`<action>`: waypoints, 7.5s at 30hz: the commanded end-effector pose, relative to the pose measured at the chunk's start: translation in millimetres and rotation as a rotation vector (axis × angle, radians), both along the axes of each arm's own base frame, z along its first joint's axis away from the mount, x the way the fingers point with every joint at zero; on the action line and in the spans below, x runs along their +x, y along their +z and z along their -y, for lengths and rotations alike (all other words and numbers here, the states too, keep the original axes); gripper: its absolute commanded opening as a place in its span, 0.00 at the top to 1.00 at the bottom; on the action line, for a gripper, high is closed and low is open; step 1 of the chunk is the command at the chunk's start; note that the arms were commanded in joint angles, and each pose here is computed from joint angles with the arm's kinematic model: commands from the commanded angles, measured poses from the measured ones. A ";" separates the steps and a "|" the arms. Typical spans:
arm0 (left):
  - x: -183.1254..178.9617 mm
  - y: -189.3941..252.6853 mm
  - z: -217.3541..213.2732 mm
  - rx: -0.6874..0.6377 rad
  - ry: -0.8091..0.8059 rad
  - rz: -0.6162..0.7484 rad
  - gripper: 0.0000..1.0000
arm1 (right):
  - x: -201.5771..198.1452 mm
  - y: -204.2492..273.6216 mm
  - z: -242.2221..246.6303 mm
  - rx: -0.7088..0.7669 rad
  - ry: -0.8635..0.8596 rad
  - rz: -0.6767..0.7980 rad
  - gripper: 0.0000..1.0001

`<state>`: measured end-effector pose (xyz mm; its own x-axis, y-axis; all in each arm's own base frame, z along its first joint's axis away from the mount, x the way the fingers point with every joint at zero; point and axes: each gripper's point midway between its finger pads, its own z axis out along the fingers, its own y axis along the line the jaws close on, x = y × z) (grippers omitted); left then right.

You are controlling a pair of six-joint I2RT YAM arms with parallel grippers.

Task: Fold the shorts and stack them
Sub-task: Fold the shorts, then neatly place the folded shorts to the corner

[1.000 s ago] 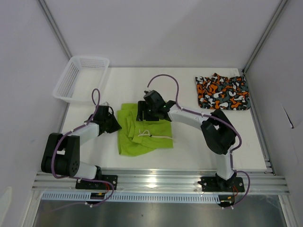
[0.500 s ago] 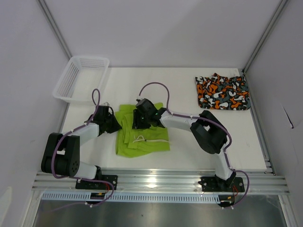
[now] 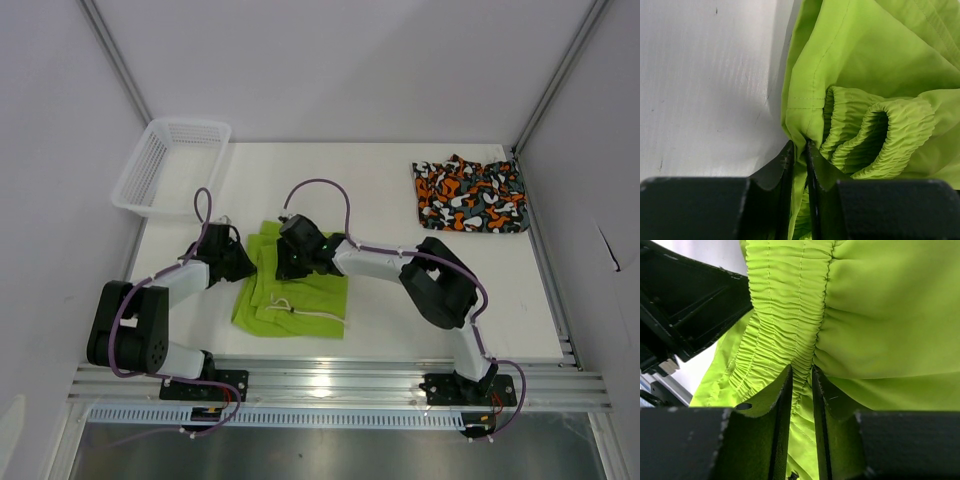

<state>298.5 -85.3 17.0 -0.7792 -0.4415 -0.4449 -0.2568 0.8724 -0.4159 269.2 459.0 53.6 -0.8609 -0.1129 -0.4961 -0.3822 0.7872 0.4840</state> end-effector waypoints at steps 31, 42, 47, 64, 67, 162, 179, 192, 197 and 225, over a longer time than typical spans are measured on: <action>-0.8 38.8 -15.9 0.035 0.066 0.086 0.42 | 21.3 46.9 14.9 0.189 -0.024 0.026 0.18; 4.1 74.0 2.6 -0.044 -0.002 0.220 0.28 | 32.7 96.3 115.3 0.198 -0.112 0.111 0.09; 5.5 85.9 22.0 -0.077 -0.068 0.277 0.30 | 37.4 73.4 162.9 0.177 -0.183 0.069 0.12; 32.3 51.1 62.5 0.001 -0.170 0.163 0.31 | 46.2 10.6 178.0 0.271 -0.181 -0.068 0.07; 36.6 35.7 58.8 0.033 -0.150 0.110 0.36 | 46.1 4.5 174.1 0.299 -0.172 -0.082 0.08; -46.3 19.0 -3.3 -0.090 -0.006 0.124 0.03 | 43.7 -19.8 171.0 0.038 0.074 -0.149 0.56; -30.8 1.1 6.9 -0.125 0.004 0.093 0.50 | 51.2 -16.4 166.4 0.049 0.040 -0.136 0.73; -20.2 13.7 25.5 -0.045 -0.051 0.123 1.00 | 51.7 -8.5 153.3 -0.007 0.042 -0.089 0.93; -15.4 21.8 29.8 -0.015 -0.058 0.123 1.00 | 51.9 -6.3 155.1 -0.068 0.028 -0.048 1.00; 103.4 71.0 174.9 0.000 -0.156 0.134 1.00 | 131.7 50.5 256.1 -0.284 -0.289 0.088 1.00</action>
<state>381.7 -240.6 63.1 -0.8020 -0.2882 -0.5232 -0.0702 0.9153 -0.3966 380.6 206.0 88.1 -0.8592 -0.0243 -0.5111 -0.1566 0.9634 0.2174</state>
